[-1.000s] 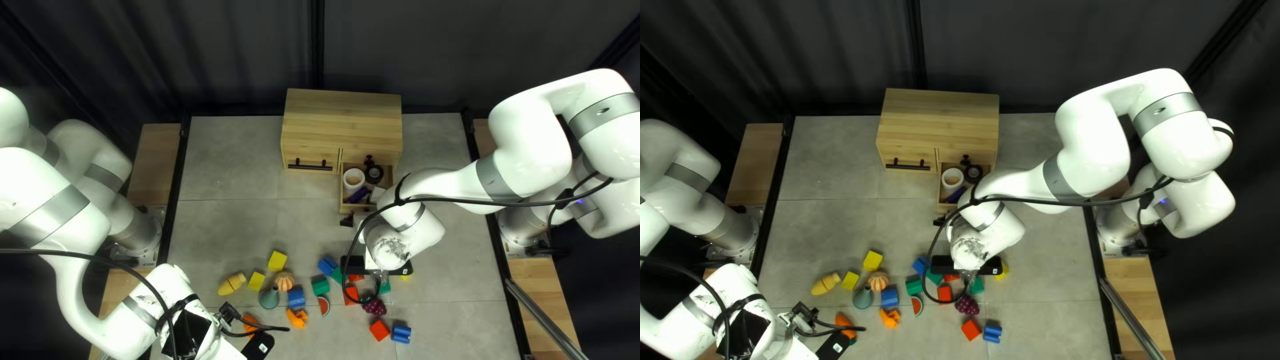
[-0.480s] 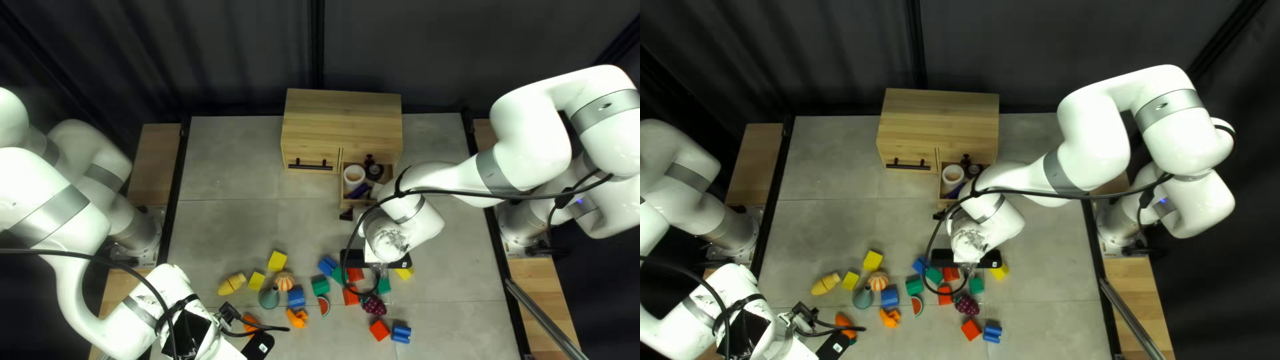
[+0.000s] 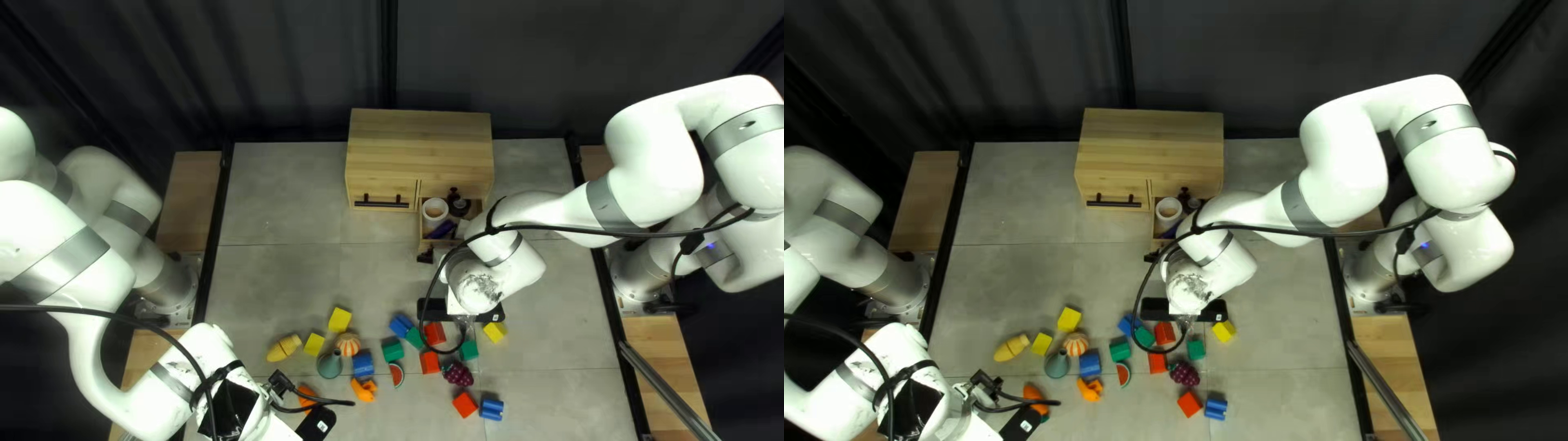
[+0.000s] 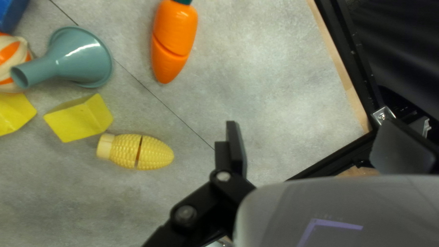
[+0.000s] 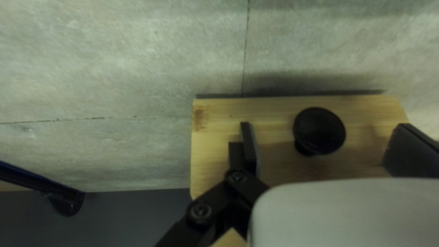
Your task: Open drawers and place objects into drawer and close
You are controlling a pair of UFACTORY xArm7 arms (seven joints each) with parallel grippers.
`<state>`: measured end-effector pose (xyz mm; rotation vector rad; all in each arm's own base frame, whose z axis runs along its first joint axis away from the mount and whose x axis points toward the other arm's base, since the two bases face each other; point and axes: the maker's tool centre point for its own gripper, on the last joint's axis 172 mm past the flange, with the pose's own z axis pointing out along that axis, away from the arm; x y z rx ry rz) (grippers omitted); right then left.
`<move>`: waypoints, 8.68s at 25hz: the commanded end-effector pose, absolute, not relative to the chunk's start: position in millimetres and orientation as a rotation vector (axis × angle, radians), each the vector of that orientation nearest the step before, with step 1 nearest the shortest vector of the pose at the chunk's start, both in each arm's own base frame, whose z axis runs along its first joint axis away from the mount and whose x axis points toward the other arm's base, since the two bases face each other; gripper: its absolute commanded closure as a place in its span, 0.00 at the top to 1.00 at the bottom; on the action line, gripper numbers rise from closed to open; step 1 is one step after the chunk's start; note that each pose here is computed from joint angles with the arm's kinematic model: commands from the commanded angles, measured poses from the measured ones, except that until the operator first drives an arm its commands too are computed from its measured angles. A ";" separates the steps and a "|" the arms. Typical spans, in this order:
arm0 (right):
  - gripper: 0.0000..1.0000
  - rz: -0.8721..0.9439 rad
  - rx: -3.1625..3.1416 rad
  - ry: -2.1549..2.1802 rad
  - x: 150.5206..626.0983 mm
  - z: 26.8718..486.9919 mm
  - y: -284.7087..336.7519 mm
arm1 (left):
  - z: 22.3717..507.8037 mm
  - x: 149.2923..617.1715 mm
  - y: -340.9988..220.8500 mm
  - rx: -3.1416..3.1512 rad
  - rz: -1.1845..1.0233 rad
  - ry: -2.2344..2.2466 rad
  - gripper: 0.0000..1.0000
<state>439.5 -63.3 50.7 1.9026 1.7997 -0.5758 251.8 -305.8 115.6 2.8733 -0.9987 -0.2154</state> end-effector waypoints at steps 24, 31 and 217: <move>1.00 -0.505 1.843 1.897 431.1 57.2 -66.2 | 115.6 251.8 -305.8 2.873 -0.215 -0.999 1.00; 1.00 -0.488 1.835 1.909 433.3 56.7 -68.6 | 115.6 251.8 -305.8 2.873 -0.215 -0.999 1.00; 1.00 -0.347 2.665 1.378 259.4 158.3 213.9 | 115.6 251.8 -305.8 2.873 -0.215 -0.999 1.00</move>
